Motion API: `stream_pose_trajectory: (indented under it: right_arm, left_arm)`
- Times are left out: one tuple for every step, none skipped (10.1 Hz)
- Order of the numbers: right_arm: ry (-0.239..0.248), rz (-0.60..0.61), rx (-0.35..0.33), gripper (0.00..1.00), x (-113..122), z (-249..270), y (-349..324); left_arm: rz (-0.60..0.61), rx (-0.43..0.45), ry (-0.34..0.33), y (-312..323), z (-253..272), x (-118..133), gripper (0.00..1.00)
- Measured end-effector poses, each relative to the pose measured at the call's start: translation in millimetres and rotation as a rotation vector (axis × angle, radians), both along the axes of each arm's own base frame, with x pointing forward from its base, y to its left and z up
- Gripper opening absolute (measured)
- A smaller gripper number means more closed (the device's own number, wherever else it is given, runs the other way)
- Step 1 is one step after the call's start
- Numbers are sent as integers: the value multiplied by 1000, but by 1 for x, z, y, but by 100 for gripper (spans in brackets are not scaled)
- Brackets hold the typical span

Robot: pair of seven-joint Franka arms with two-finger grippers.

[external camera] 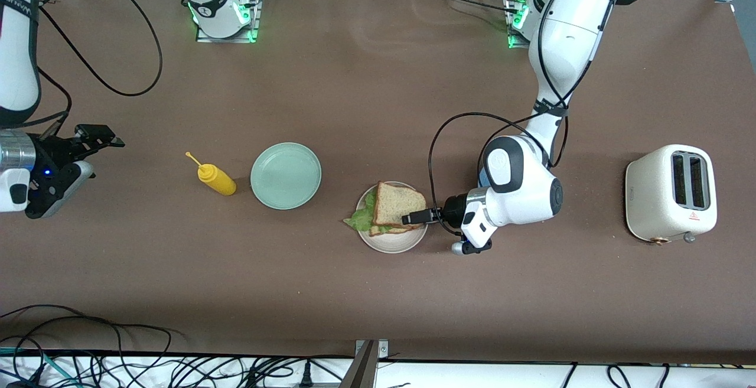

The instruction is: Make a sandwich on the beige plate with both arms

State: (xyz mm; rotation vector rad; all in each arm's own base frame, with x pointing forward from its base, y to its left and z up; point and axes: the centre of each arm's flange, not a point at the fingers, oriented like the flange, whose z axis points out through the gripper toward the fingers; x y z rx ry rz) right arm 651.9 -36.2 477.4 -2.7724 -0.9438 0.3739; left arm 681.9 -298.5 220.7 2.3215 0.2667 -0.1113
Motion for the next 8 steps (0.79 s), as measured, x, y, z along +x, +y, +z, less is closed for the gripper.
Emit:
stream_pose_trajectory:
  right_arm:
    - [-11,-79,-34,100,-8,4,8]
    - [-27,-158,-81,100,-17,7,20]
    - [-52,-240,-147,100,-28,10,35]
    - [-74,-328,-208,100,-41,11,51]
    - [-87,-400,-250,100,-57,11,65]
    - [-113,-434,-264,100,-71,12,75]
    - [-149,-453,-262,100,-81,17,79]
    - [-177,-474,-259,100,-91,27,75]
  left_arm:
    - [6,2,-2,4,1,2,100]
    - [12,4,-5,8,2,5,100]
    - [19,7,-9,12,3,7,100]
    - [31,17,-17,20,5,11,100]
    - [43,39,-32,33,9,18,100]
    - [34,81,-56,47,14,24,100]
    - [0,130,-68,60,20,28,100]
    - [-38,168,-64,73,24,30,100]
